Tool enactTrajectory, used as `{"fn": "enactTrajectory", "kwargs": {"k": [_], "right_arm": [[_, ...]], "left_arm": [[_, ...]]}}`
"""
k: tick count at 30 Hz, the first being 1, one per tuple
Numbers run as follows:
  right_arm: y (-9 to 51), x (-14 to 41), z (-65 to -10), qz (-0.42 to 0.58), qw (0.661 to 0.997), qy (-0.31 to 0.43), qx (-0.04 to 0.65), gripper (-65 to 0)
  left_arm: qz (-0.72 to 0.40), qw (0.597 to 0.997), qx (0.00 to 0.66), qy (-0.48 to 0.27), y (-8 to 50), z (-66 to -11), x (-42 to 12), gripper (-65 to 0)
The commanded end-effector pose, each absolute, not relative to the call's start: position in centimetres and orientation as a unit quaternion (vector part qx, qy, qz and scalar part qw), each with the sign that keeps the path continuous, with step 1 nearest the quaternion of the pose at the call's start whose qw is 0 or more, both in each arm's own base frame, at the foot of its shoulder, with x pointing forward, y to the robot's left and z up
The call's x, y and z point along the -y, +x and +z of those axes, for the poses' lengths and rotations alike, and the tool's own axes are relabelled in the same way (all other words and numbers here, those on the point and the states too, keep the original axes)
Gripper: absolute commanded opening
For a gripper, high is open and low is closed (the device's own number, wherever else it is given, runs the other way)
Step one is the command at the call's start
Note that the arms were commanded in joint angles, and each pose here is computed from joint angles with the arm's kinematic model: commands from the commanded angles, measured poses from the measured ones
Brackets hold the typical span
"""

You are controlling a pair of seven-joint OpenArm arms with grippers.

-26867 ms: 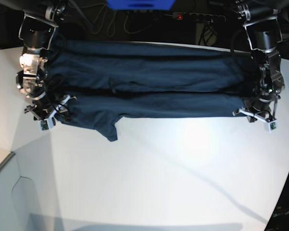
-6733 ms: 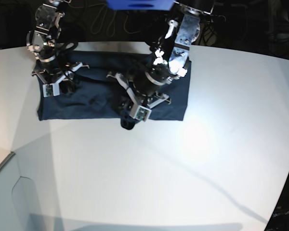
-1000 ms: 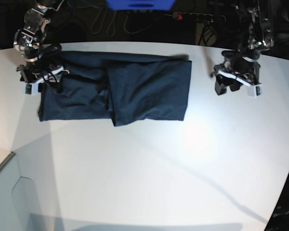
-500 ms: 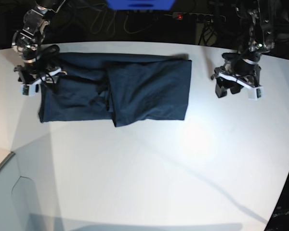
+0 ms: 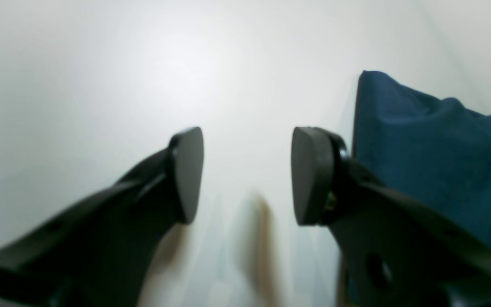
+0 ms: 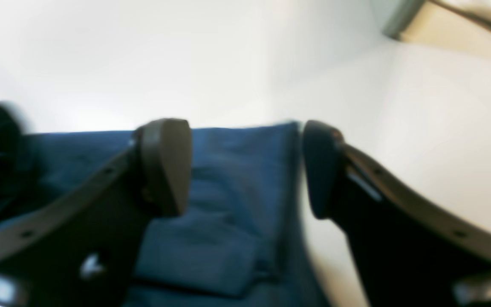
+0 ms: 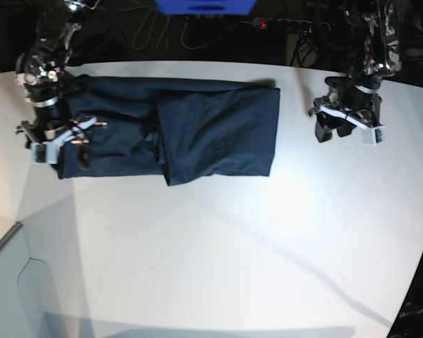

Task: Layout the t-shirt on the table in an organized manner, then fold the t-shirt properly
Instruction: 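Release the right gripper and move it over the shirt's middle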

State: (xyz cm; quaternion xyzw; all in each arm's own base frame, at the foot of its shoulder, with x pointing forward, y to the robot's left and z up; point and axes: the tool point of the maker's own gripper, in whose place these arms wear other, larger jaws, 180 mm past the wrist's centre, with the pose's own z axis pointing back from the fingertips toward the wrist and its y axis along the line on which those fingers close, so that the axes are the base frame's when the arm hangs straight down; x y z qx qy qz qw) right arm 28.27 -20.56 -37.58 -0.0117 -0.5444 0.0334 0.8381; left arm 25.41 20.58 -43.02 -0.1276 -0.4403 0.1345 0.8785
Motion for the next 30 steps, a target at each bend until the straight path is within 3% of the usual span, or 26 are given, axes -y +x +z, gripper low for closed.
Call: {"fn": "enactTrajectory", "kwargs": {"k": [1,12,30], "right_arm": [[29.1,18.9,-35.8,0.049,0.818,0.005,0.573,-32.4],[28.8,7.3,-34.1,0.162,0.789,0.112,0.582,-54.4],[28.1,-0.5,-32.4,0.225,0.753,0.192,0.588,-55.7]], "left_arm": [[0.125,0.87,0.46,-0.123,26.1,-41.8,-21.3,-32.9],[0.141,0.865,0.472,-0.101,26.0,-40.9,-23.7,-32.9],[0.141,0.866,0.47,-0.1,25.9,-41.0,-23.7,-32.9]]}}
